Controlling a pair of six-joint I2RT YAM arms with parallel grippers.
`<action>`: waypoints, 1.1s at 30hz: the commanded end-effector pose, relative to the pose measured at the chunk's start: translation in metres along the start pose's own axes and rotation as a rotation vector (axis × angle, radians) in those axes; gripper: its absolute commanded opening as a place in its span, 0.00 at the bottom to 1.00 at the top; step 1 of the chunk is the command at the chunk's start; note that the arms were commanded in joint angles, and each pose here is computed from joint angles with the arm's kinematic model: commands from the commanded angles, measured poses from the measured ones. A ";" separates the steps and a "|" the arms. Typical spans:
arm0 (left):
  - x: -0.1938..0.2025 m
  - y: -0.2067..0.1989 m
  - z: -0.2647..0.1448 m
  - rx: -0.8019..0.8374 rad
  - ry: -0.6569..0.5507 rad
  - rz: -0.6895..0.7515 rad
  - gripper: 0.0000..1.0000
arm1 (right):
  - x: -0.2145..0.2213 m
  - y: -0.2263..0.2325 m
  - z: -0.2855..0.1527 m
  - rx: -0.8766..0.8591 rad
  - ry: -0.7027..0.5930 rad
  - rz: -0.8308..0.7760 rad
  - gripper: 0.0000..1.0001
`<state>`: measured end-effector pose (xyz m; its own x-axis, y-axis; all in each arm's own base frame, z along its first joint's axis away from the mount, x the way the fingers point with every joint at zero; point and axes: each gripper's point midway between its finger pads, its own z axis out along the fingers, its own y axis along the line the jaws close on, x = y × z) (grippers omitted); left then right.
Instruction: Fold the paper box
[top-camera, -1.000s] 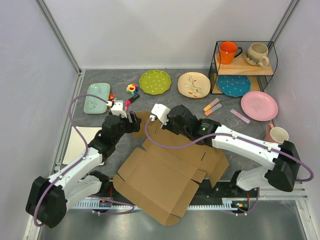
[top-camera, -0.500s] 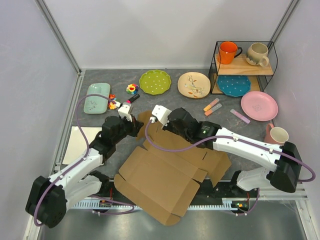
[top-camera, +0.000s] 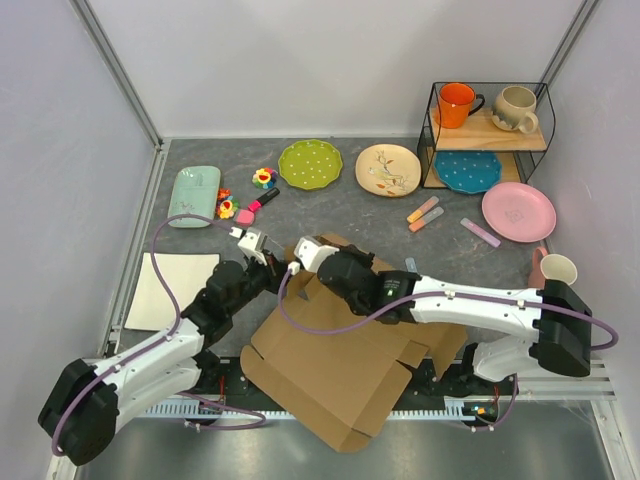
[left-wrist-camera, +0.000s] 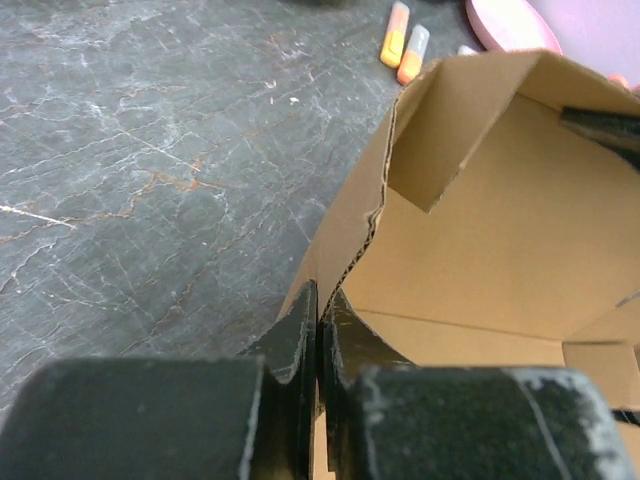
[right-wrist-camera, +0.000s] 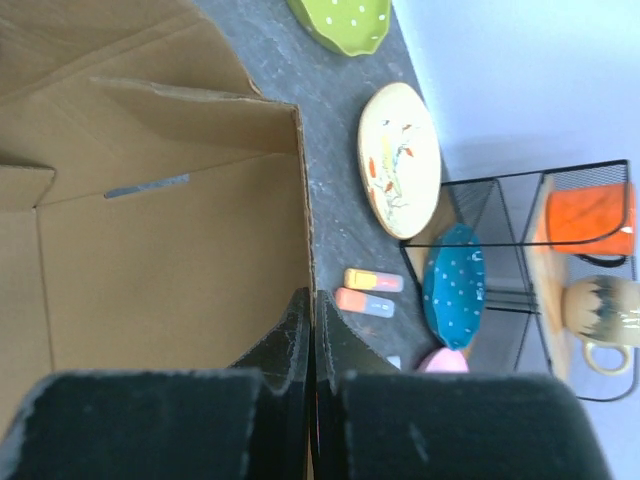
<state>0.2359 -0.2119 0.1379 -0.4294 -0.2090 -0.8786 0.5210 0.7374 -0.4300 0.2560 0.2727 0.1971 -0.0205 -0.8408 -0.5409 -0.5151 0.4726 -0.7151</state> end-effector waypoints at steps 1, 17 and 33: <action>-0.016 -0.004 0.003 0.005 -0.133 -0.097 0.07 | 0.016 -0.003 -0.004 0.166 0.056 -0.064 0.00; -0.002 0.006 0.005 -0.022 -0.145 -0.153 0.24 | 0.051 0.052 -0.014 0.374 0.056 -0.167 0.00; -0.070 0.010 0.016 -0.113 -0.352 -0.047 0.15 | -0.007 -0.036 -0.010 0.512 -0.004 -0.083 0.00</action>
<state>0.2533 -0.2022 0.1471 -0.3169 -0.4010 -0.8595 0.4251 0.7501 -0.5067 0.2377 0.2610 0.1737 0.0275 -0.9249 -0.3793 -0.1315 0.3728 -0.9185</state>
